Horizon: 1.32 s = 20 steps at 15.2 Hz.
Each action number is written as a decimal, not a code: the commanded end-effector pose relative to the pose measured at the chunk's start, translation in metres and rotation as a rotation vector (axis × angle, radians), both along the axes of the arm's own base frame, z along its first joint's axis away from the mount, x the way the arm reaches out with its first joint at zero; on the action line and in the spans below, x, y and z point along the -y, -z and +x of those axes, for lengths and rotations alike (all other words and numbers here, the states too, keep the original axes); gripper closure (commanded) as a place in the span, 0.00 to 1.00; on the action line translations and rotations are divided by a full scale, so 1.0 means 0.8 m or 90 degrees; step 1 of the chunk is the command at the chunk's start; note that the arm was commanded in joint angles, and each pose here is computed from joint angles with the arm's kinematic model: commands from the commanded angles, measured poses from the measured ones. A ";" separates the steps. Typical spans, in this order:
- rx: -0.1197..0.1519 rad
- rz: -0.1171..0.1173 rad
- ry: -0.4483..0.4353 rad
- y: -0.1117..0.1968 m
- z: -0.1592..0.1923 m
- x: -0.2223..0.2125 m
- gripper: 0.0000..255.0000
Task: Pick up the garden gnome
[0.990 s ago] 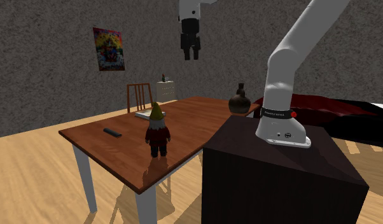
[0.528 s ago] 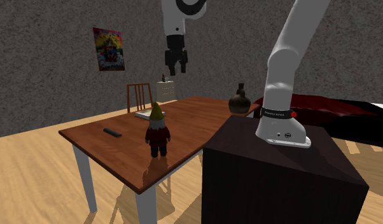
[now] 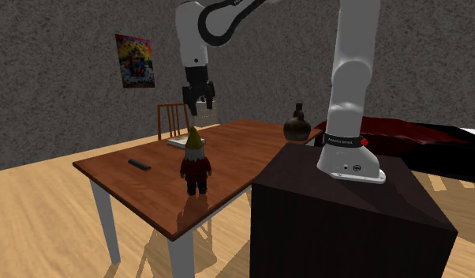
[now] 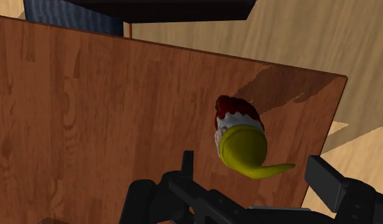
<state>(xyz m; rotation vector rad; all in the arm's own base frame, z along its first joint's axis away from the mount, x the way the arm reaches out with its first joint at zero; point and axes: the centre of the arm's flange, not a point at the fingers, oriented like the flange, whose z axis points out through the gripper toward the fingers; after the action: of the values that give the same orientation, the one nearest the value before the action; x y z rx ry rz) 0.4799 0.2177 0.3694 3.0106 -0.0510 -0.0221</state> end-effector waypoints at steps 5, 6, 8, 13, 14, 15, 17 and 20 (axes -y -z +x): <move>0.004 -0.013 0.010 0.060 0.039 -0.033 0.00; 0.004 -0.013 0.010 0.066 0.039 -0.033 0.00; 0.004 -0.013 0.010 0.080 0.039 -0.033 0.00; 0.003 -0.013 0.010 0.103 0.039 -0.033 0.00; 0.004 -0.013 0.010 0.103 0.038 -0.033 1.00; 0.003 -0.013 0.010 0.103 0.039 -0.032 1.00; 0.003 -0.013 0.010 0.103 0.039 -0.032 1.00; 0.003 -0.013 0.010 0.104 0.038 -0.033 1.00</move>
<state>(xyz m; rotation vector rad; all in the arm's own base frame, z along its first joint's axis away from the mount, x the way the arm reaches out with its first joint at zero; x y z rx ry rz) 0.5113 0.2438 0.2883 2.9904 -0.0761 -0.0103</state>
